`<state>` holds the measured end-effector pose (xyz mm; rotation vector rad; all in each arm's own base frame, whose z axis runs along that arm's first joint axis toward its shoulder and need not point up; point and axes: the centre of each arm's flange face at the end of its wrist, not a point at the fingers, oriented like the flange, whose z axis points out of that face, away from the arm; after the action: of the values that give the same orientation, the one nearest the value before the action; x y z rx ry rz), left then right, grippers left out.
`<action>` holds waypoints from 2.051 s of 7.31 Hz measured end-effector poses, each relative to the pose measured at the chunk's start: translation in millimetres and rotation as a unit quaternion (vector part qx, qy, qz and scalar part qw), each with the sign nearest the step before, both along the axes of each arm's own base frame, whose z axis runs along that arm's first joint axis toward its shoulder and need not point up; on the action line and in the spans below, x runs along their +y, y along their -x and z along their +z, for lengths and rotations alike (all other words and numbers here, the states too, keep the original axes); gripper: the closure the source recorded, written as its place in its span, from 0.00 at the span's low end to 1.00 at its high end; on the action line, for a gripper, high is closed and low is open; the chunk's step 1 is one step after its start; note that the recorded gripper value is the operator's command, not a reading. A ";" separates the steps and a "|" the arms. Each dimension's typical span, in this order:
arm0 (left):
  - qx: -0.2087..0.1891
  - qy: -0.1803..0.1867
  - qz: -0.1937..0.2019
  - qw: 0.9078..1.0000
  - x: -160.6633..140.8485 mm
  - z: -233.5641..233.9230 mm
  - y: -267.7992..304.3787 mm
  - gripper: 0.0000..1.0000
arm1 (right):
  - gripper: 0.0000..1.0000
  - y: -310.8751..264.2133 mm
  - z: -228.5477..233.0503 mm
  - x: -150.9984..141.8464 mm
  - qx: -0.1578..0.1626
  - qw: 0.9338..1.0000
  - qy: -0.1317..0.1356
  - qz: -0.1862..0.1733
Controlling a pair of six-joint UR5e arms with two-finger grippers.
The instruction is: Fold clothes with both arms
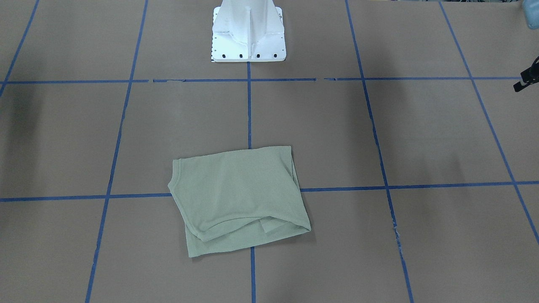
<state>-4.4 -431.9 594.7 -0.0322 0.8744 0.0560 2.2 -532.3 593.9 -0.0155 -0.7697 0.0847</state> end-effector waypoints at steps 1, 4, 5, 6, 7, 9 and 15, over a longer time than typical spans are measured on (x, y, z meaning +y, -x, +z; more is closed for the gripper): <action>-0.002 -0.004 -0.001 1.000 -3.3 -2.2 0.7 0.00 | 0.00 0.2 -0.4 0.0 -0.001 1.000 0.000 0.000; -0.046 -0.052 0.025 0.997 -7.5 1.6 11.5 0.00 | 0.00 1.1 -2.7 -0.5 -0.006 1.000 -0.002 -0.001; -0.063 -0.078 0.043 0.994 -8.0 3.6 20.2 0.00 | 0.00 1.2 -4.1 -0.5 -0.006 1.000 -0.004 -0.002; -0.069 -0.091 0.047 0.992 -8.4 1.1 27.6 0.00 | 0.00 1.3 -6.2 -0.4 -0.007 1.000 -0.006 -0.002; -0.070 -0.099 0.048 0.991 -9.1 -2.7 30.8 0.00 | 0.00 1.3 -7.9 -0.2 -0.007 1.000 -0.007 -0.002; -0.071 -0.104 0.050 0.991 -11.0 -4.6 32.2 0.00 | 0.00 1.7 -8.9 0.1 -0.007 1.000 -0.008 -0.002; -0.069 -0.119 0.100 0.985 -6.5 24.5 34.3 0.00 | 0.00 2.0 -9.6 0.1 -0.007 1.000 -0.009 -0.003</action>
<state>-38.8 -438.4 619.3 0.0990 0.7191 0.3433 0.2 -532.1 584.4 -0.0008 -0.7853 0.0718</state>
